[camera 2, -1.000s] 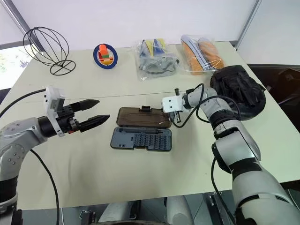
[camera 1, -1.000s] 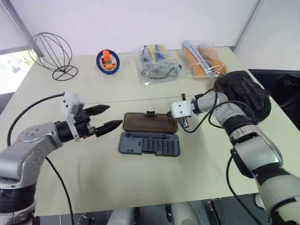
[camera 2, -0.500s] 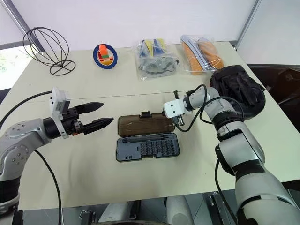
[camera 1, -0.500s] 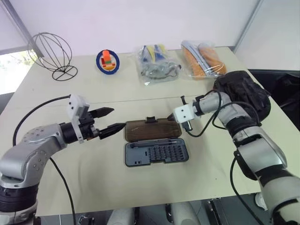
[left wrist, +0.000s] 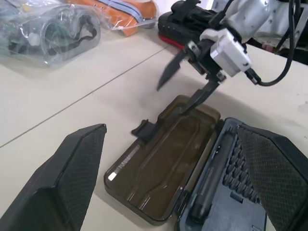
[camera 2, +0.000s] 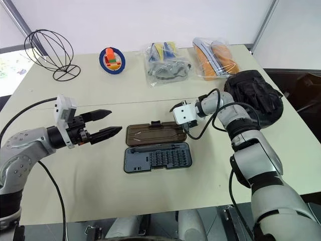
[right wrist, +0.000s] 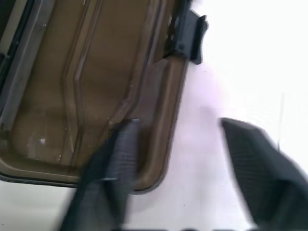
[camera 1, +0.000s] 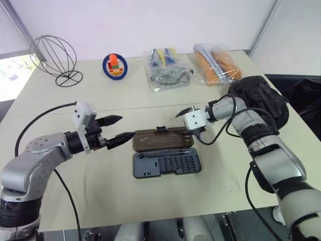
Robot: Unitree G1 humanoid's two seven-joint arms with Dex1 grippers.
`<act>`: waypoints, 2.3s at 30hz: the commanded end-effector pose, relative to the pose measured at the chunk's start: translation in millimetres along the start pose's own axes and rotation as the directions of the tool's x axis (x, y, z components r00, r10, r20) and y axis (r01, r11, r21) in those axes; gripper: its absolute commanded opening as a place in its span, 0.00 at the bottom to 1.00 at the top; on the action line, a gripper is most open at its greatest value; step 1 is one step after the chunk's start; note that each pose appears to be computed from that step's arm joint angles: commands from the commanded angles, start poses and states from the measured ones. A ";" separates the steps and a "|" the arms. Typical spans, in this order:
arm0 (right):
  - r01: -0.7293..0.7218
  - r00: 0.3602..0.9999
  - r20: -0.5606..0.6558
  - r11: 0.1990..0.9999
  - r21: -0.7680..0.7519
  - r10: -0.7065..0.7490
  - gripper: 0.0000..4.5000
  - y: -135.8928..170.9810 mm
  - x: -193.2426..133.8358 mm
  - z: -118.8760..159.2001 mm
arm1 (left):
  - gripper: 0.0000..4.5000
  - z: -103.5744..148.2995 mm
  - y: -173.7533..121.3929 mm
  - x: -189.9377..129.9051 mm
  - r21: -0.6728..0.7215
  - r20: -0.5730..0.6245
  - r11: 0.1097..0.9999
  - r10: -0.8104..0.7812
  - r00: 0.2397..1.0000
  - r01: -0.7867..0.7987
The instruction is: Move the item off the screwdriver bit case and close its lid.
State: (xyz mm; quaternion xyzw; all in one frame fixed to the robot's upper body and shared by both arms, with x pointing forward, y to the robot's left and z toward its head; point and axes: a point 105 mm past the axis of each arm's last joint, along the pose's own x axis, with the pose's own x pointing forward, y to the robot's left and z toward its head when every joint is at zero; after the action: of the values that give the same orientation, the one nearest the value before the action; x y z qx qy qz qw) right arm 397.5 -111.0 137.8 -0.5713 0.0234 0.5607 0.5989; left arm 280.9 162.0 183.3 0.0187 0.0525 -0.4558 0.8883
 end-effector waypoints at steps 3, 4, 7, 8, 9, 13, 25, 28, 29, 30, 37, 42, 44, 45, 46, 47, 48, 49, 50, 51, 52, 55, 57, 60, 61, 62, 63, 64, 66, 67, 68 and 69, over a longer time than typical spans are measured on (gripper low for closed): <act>0.103 0.972 0.173 0.952 0.288 -0.157 0.86 -42.1 -53.4 31.7 | 1.00 3.0 2.2 -2.8 -0.015 0.047 0.999 0.029 0.998 -0.029; 0.097 0.961 0.213 0.936 0.339 -0.176 0.86 -45.7 -63.1 40.0 | 1.00 3.4 4.3 -4.2 -0.024 0.055 0.999 0.040 0.998 -0.038; 0.057 0.897 0.351 0.857 0.512 -0.270 0.86 -49.4 -103.5 67.1 | 1.00 3.7 17.0 -8.5 -0.026 0.058 0.997 0.079 0.995 -0.078; 0.056 0.885 0.361 0.837 0.545 -0.295 0.86 -48.7 -107.9 70.8 | 1.00 3.8 20.5 -9.1 -0.018 0.054 0.996 0.087 0.995 -0.086; 0.060 0.877 0.358 0.813 0.579 -0.320 0.86 -46.7 -109.0 71.6 | 1.00 4.7 23.9 -8.9 -0.006 0.052 0.996 0.091 0.994 -0.091; 0.068 0.872 0.326 0.750 0.658 -0.365 0.86 -31.6 -108.2 75.5 | 1.00 12.8 36.6 -7.0 0.044 0.053 0.993 0.103 0.993 -0.105; 0.083 0.835 0.305 0.652 0.753 -0.458 0.86 -9.6 -106.4 101.3 | 1.00 5.7 1.5 0.6 0.060 -0.029 0.995 -0.075 0.997 0.076; 0.122 0.838 0.262 0.632 0.766 -0.479 0.87 -9.2 -104.1 93.1 | 0.81 1.1 -17.0 -0.6 0.038 -0.034 0.992 -0.115 0.993 0.116; 0.132 0.839 0.250 0.626 0.769 -0.483 0.87 -9.1 -103.3 90.2 | 0.71 -0.7 -22.9 -0.8 0.034 -0.039 0.991 -0.126 0.991 0.127; 0.139 0.840 0.239 0.620 0.772 -0.487 0.87 -9.4 -102.6 87.2 | 0.60 -4.0 -30.9 -1.4 0.036 -0.055 0.988 -0.145 0.988 0.147; 0.191 0.877 0.141 0.604 0.774 -0.459 0.87 -9.2 -82.5 60.2 | 0.00 -38.8 -55.1 3.3 0.044 -0.151 0.983 -0.171 0.974 0.179; 0.216 0.917 0.078 0.652 0.727 -0.391 0.87 -4.2 -71.6 43.5 | 0.00 -60.7 -57.4 13.6 0.034 -0.169 0.982 -0.175 0.970 0.184; 0.223 0.922 0.064 0.657 0.720 -0.383 0.87 -4.9 -69.6 37.1 | 0.00 -69.6 -54.6 18.7 0.035 -0.174 0.984 -0.166 0.971 0.174; 0.226 0.924 0.055 0.659 0.717 -0.377 0.87 -5.3 -67.9 33.4 | 0.00 -77.9 -53.7 20.9 0.035 -0.196 0.983 -0.168 0.966 0.178; 0.227 0.926 0.051 0.660 0.716 -0.374 0.87 -5.7 -66.7 31.3 | 0.00 -83.5 -53.3 21.9 0.036 -0.212 0.983 -0.171 0.962 0.182; 0.228 0.927 0.048 0.660 0.716 -0.372 0.87 -6.9 -64.4 28.9 | 0.00 -95.2 -53.1 20.7 0.028 -0.258 0.981 -0.177 0.950 0.190; 0.228 0.927 0.046 0.660 0.715 -0.371 0.87 -7.8 -62.8 27.5 | 0.00 -103.2 -53.1 19.3 0.023 -0.289 0.980 -0.181 0.940 0.196; 0.231 0.929 0.041 0.664 0.711 -0.367 0.87 -9.0 -59.8 25.2 | 0.00 -117.8 -52.3 15.1 0.016 -0.351 0.979 -0.186 0.918 0.204; 0.232 0.931 0.038 0.668 0.707 -0.363 0.87 -9.7 -57.7 23.6 | 0.00 -127.9 -51.9 11.6 0.012 -0.392 0.977 -0.190 0.900 0.212; 0.234 0.933 0.031 0.672 0.703 -0.357 0.87 -10.5 -55.4 21.5 | 0.00 -133.4 -51.4 9.8 0.025 -0.406 0.974 -0.195 0.893 0.224; 0.230 0.946 0.014 0.696 0.680 -0.325 0.87 -10.8 -50.8 17.3 | 0.00 -139.0 -50.0 8.6 0.025 -0.424 0.973 -0.198 0.884 0.229; 0.204 0.964 -0.003 0.728 0.654 -0.266 0.87 -14.8 -38.8 8.9 | 0.00 -141.0 -47.4 12.7 0.033 -0.415 0.970 -0.206 0.886 0.241; 0.164 0.975 0.003 0.732 0.661 -0.221 0.87 -14.9 -26.1 4.0 | 0.00 -138.8 -45.3 16.9 0.042 -0.404 0.971 -0.199 0.893 0.235; 0.097 0.990 0.012 0.737 0.669 -0.141 0.87 -9.9 -6.8 -2.2 | 0.00 -136.8 -44.5 19.4 0.051 -0.401 0.971 -0.196 0.895 0.235; 0.072 0.993 0.018 0.736 0.673 -0.113 0.87 -7.9 -1.3 -3.3 | 0.00 -136.3 -44.3 19.2 0.057 -0.405 0.970 -0.194 0.893 0.237; 0.049 0.996 0.025 0.732 0.679 -0.089 0.87 -6.3 3.2 -4.3 | 0.00 -135.8 -44.3 19.0 0.063 -0.408 0.969 -0.194 0.892 0.239; 0.034 0.997 0.030 0.729 0.683 -0.074 0.87 -5.5 5.8 -5.1 | 0.00 -135.5 -44.2 19.1 0.067 -0.410 0.968 -0.193 0.891 0.240; 0.016 0.998 0.034 0.728 0.685 -0.054 0.87 -3.8 8.6 -6.0 | 0.00 -134.8 -44.5 18.7 0.068 -0.411 0.968 -0.193 0.891 0.241; -0.015 0.999 0.034 0.732 0.682 -0.011 0.87 0.7 12.6 -8.7 | 0.00 -134.6 -47.9 18.0 0.066 -0.423 0.965 -0.202 0.884 0.252; -0.033 0.999 0.033 0.732 0.681 0.013 0.87 3.4 14.8 -10.2 | 0.00 -133.9 -52.1 18.4 0.062 -0.423 0.963 -0.213 0.881 0.263; -0.044 0.999 0.032 0.732 0.680 0.031 0.87 5.2 16.5 -11.4 | 0.00 -133.0 -55.0 19.2 0.056 -0.419 0.962 -0.220 0.881 0.267; -0.051 0.999 0.031 0.732 0.679 0.041 0.87 6.1 17.5 -12.3 | 0.00 -132.3 -56.8 19.9 0.052 -0.416 0.962 -0.223 0.882 0.268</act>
State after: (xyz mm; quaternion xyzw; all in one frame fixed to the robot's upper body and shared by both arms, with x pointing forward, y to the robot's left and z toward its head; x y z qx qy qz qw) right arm 406.7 -110.7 117.9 -0.2961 0.2332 0.5275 0.7614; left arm 247.1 118.3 77.8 0.1574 0.1473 -0.5587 0.8009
